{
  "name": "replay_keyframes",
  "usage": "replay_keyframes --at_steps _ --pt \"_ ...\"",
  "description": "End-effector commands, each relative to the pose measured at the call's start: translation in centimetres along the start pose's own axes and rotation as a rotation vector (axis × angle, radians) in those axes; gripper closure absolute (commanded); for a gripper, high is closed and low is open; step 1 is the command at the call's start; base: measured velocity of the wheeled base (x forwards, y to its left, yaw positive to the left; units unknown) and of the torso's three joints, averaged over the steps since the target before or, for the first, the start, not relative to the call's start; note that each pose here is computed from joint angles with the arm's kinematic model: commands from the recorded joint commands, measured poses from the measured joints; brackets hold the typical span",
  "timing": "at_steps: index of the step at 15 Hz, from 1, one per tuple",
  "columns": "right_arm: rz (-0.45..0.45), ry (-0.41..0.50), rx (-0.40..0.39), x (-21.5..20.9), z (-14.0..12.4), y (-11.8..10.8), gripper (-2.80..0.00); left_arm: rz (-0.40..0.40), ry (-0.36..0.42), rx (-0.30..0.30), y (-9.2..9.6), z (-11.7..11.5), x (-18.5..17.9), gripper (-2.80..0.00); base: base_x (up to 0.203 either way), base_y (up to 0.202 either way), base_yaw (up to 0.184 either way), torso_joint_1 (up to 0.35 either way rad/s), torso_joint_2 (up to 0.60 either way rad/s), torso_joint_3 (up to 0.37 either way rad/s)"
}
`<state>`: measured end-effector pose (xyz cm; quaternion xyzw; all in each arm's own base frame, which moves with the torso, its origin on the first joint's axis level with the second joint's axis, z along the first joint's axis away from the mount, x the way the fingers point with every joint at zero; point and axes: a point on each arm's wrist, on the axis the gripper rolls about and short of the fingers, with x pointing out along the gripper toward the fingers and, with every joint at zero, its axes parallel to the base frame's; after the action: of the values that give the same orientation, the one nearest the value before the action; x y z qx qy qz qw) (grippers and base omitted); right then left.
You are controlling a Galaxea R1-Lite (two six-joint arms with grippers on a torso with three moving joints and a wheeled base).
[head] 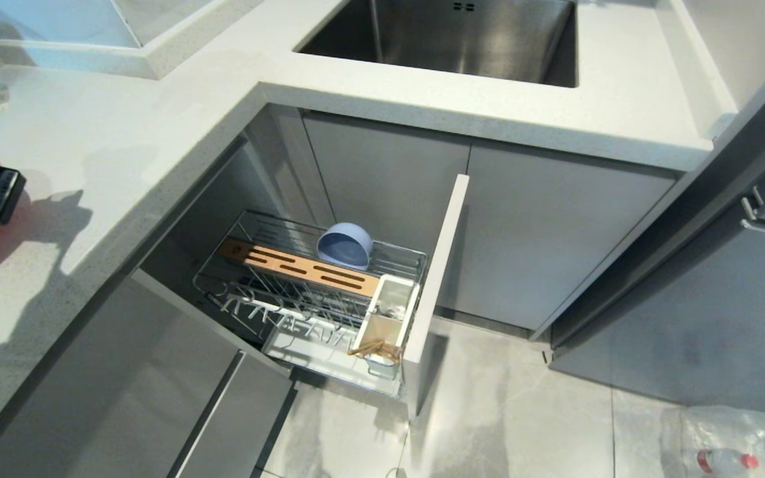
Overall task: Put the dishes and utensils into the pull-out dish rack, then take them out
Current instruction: Take the plate out of the cupboard
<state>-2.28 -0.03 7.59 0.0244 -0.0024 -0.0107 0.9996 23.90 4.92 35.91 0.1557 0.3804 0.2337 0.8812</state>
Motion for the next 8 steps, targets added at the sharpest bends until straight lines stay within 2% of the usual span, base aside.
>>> replay_keyframes --at_steps 1,8 --pt "0.000 0.001 0.000 0.01 0.01 0.00 0.00 -0.005 0.008 0.011 -0.40 0.23 0.51 0.00 0.000 0.000 0.000 0.000 0.00 0.000" --pt "0.000 0.001 0.000 0.01 0.01 0.00 0.00 -0.020 0.003 0.025 -1.40 0.85 1.48 0.00 0.000 0.000 0.000 0.000 0.00 0.000"
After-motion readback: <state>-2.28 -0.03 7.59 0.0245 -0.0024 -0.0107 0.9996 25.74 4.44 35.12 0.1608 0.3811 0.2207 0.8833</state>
